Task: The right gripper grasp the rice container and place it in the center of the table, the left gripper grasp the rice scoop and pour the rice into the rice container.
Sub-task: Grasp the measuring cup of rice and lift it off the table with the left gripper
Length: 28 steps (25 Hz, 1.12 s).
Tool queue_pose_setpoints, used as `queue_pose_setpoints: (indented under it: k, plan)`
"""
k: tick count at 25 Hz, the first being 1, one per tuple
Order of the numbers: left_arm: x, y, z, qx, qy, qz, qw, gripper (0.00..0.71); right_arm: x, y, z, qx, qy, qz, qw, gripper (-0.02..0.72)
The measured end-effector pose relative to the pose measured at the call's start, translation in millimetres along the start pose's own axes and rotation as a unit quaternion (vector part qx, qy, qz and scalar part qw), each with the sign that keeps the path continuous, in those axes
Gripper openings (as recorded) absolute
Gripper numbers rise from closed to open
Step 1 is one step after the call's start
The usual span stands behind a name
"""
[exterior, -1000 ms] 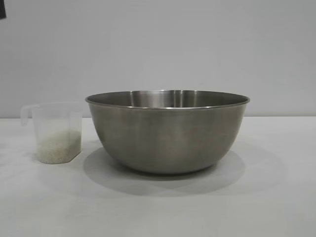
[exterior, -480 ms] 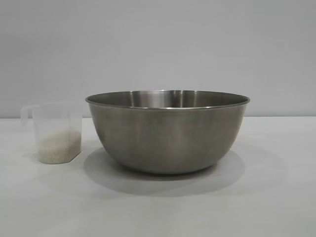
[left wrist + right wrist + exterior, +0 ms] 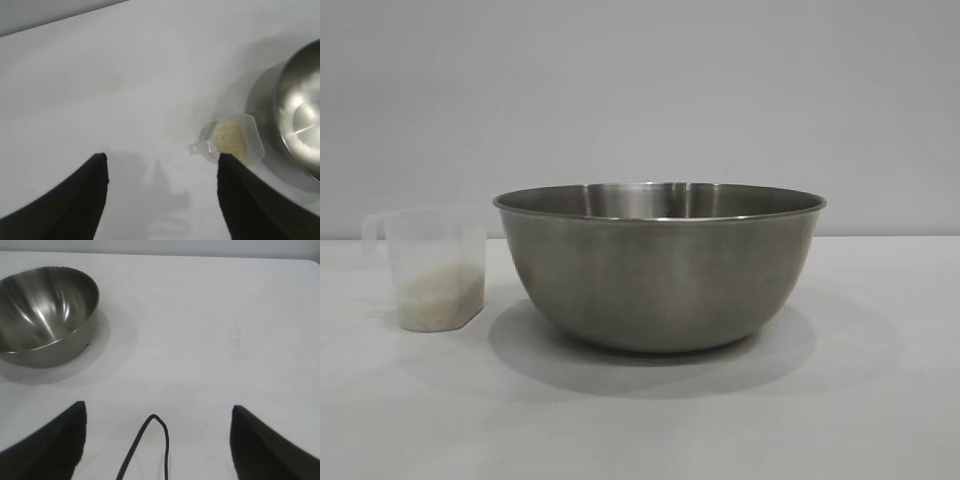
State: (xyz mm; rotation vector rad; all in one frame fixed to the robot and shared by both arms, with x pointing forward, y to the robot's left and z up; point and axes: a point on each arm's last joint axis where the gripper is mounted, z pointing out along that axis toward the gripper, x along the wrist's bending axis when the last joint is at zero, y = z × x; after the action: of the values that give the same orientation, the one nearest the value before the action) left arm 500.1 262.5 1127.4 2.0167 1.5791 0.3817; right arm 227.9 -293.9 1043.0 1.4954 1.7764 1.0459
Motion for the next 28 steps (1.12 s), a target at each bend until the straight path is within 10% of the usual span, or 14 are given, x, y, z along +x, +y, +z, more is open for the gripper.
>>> queue_pose_setpoints:
  k: [20, 28]
  plan:
    - [1.0, -113.1, 46.2, -0.168, 0.018, -0.066, 0.983, 0.461, 0.0, 0.0, 0.0, 0.0, 0.0, 0.0, 1.0, 0.51]
    - [-2.6, -143.9, 67.6, -0.22, 0.074, -0.068, 0.97, 0.461, 0.0, 0.0, 0.0, 0.0, 0.0, 0.0, 1.0, 0.51]
